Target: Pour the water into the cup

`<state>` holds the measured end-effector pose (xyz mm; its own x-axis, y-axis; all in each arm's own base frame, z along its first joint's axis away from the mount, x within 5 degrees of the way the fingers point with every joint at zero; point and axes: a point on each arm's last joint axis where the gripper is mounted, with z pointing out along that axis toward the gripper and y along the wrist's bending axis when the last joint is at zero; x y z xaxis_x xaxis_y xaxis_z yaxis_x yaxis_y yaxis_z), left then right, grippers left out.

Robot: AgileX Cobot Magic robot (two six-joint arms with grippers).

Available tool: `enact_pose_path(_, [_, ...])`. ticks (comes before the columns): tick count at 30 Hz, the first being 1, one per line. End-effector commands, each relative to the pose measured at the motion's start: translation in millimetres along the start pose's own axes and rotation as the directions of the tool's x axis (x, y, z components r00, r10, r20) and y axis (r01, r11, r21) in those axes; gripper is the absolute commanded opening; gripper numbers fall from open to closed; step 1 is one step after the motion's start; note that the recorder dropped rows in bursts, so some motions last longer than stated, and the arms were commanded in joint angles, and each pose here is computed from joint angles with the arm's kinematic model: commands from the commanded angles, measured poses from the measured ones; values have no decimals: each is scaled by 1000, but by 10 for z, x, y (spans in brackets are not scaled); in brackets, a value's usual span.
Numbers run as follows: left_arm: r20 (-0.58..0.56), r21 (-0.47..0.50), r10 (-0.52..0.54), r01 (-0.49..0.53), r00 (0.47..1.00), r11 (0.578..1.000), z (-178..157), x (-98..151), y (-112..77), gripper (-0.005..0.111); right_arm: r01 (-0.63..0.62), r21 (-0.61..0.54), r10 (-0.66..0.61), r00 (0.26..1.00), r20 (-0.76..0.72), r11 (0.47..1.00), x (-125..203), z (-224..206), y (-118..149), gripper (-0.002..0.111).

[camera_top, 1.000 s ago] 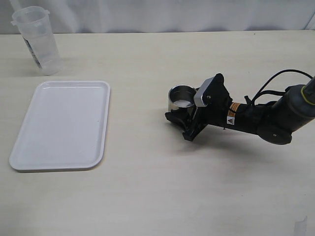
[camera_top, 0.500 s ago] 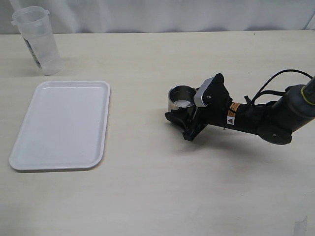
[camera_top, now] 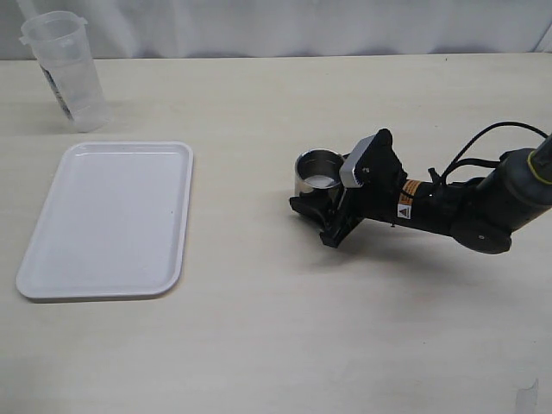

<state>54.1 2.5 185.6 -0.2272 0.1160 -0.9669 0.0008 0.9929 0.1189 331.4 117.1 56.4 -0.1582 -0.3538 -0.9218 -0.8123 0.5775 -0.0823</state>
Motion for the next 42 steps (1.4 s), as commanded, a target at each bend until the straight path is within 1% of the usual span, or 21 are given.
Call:
enact_pose_path(1, [4, 8, -2, 2, 1000, 1000, 1, 5, -6, 0, 5, 2, -5, 999, 52, 1000, -68, 1, -12, 4])
enact_pose_path(42, [6, 7, 0, 0, 1000, 1000, 1, 4, -5, 0, 2, 10, -3, 998, 68, 1000, -82, 0, -19, 4])
